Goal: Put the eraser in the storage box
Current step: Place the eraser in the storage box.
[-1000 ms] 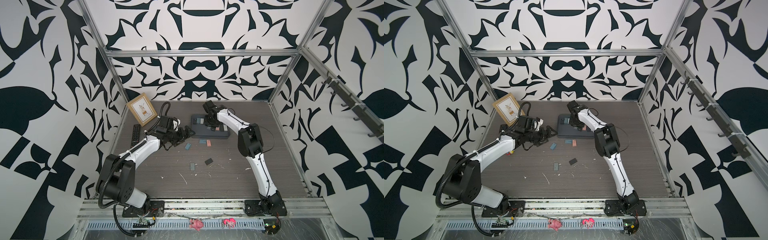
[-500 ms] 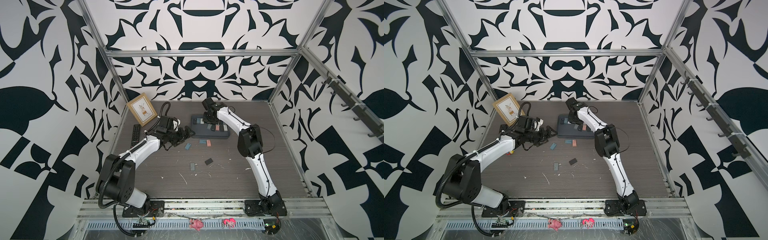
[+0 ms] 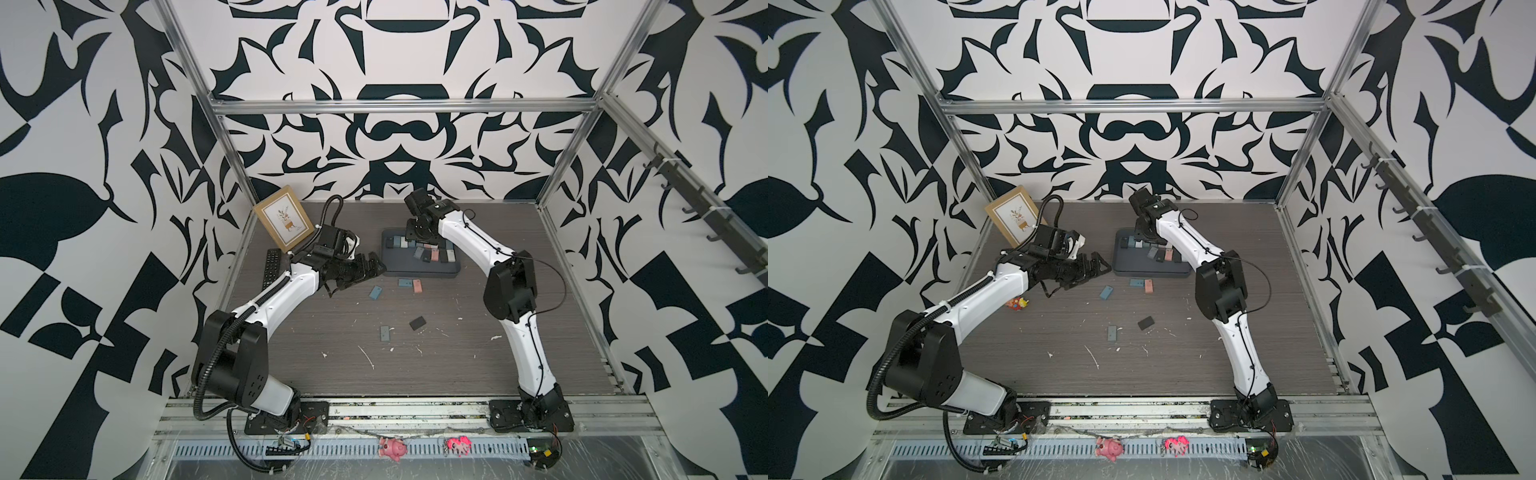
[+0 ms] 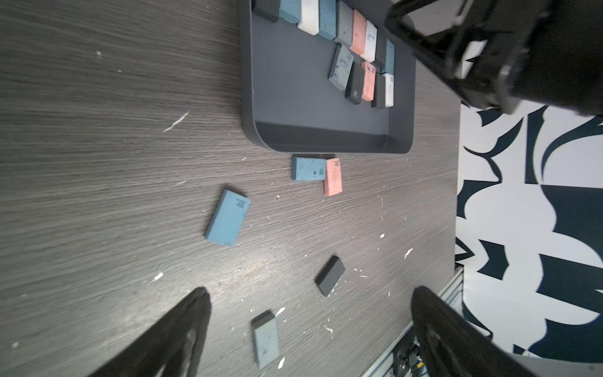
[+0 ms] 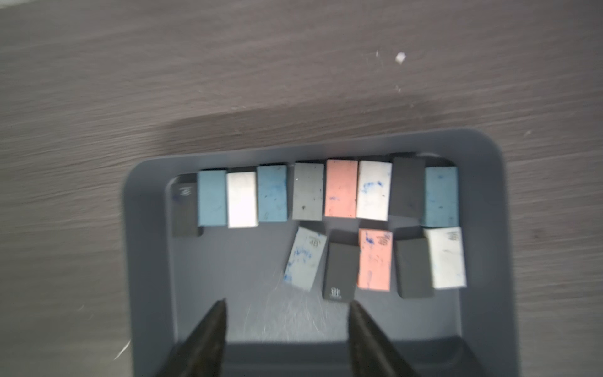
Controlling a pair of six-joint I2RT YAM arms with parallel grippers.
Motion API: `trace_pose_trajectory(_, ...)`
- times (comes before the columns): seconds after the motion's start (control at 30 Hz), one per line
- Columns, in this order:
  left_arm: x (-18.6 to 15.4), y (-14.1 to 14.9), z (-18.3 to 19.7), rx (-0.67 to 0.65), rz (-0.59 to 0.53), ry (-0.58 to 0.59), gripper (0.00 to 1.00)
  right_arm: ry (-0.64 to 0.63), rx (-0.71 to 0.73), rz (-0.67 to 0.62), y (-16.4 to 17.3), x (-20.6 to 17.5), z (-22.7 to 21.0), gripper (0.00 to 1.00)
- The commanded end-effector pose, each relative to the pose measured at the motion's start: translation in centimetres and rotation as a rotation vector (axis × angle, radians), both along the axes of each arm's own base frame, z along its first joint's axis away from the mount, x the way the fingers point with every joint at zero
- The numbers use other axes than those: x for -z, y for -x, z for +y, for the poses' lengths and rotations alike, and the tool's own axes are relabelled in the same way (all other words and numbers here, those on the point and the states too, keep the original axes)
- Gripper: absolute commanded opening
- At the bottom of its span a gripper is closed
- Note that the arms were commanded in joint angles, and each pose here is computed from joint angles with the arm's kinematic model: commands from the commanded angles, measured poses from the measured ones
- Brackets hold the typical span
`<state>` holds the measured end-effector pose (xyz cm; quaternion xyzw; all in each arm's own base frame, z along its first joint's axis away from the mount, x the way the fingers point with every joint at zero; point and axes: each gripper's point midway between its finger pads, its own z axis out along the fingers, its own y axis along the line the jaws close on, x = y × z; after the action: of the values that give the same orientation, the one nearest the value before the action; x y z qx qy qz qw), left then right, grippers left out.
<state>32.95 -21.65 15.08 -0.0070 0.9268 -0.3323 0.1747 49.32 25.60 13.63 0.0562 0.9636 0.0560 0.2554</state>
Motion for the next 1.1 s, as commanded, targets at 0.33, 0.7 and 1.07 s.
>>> trace_pose_trajectory(0.33, 4.6, 1.3, 2.2, 0.100, 0.163, -0.236, 0.99, -0.146, -0.165, -0.131, 7.6, -7.3, -0.8, 0.96)
trace_pose_trajectory(0.7, 9.1, 1.3, 1.3, 0.152, 0.175, -0.410, 0.98, -0.182, -0.235, -0.059, 16.1, -3.5, -3.6, 0.99)
trace_pose_trajectory(1.07, 12.1, 0.2, 0.9, 0.163, 0.128, -0.580, 0.86, -0.231, -0.211, -0.005, 18.9, -0.6, -4.5, 0.99)
